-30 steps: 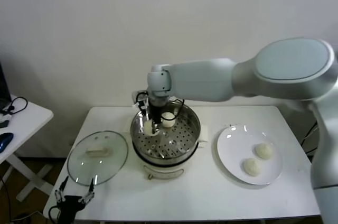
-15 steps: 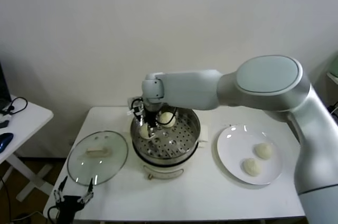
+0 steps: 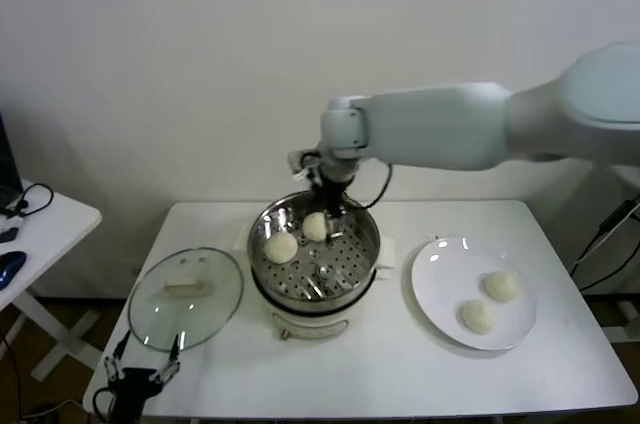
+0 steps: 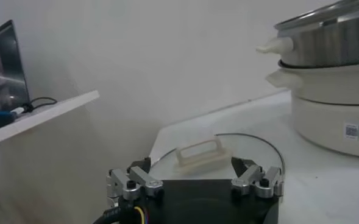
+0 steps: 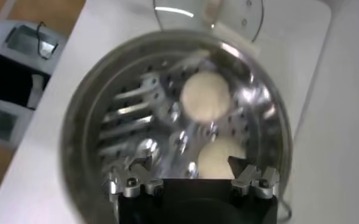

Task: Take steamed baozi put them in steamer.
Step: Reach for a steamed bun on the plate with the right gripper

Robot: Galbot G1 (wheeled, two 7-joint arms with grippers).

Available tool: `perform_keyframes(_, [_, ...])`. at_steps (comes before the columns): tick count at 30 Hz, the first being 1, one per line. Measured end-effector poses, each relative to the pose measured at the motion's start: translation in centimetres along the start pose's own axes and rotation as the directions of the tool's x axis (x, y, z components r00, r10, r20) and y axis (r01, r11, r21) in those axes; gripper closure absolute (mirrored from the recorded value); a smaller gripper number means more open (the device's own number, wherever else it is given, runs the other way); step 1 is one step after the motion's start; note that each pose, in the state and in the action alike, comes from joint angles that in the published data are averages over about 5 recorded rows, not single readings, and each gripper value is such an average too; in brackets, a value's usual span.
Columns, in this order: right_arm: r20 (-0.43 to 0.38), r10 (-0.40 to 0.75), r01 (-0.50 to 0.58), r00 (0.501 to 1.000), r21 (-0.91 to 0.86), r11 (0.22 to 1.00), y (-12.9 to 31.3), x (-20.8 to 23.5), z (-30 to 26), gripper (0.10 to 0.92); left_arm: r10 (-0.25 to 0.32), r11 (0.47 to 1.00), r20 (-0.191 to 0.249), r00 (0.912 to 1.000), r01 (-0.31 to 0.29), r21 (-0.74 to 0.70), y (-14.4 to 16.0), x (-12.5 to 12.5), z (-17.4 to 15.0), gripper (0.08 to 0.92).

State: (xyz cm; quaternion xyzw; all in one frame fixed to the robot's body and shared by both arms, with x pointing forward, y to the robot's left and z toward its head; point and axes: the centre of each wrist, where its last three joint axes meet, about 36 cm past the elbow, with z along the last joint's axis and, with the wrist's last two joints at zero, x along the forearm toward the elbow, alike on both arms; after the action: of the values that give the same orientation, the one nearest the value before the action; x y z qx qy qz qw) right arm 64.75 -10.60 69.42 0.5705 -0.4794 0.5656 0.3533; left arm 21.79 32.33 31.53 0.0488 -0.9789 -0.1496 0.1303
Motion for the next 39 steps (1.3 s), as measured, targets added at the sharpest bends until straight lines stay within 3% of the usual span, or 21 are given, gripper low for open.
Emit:
perform_keyframes(7, [-0.048,-0.045,0.041,0.998,-0.08,0.996,5.2,0.7,10.3,0.2,-0.002,1.0,-0.002,1.0,0.002,0.002,0.0,-0.2,0.1,0.177])
perform_keyframes(16, [-0.076,-0.091,0.078,0.993,-0.153,0.985,10.7,-3.2,18.8,0.2,-0.009,1.0,-0.012,0.9999,0.009,0.006,0.0,0.0,0.4,0.177])
perform_keyframes(27, [-0.102,-0.122,0.098,0.987,-0.211,0.973,14.7,-9.4,24.2,0.2,-0.022,1.0,-0.032,0.9993,0.022,-0.003,0.3,0.4,1.1,0.177])
perform_keyframes(39, [-0.112,-0.133,0.103,0.985,-0.24,0.965,17.0,-15.2,26.1,0.2,-0.022,1.0,-0.039,0.999,0.021,-0.022,0.4,0.7,1.3,0.177])
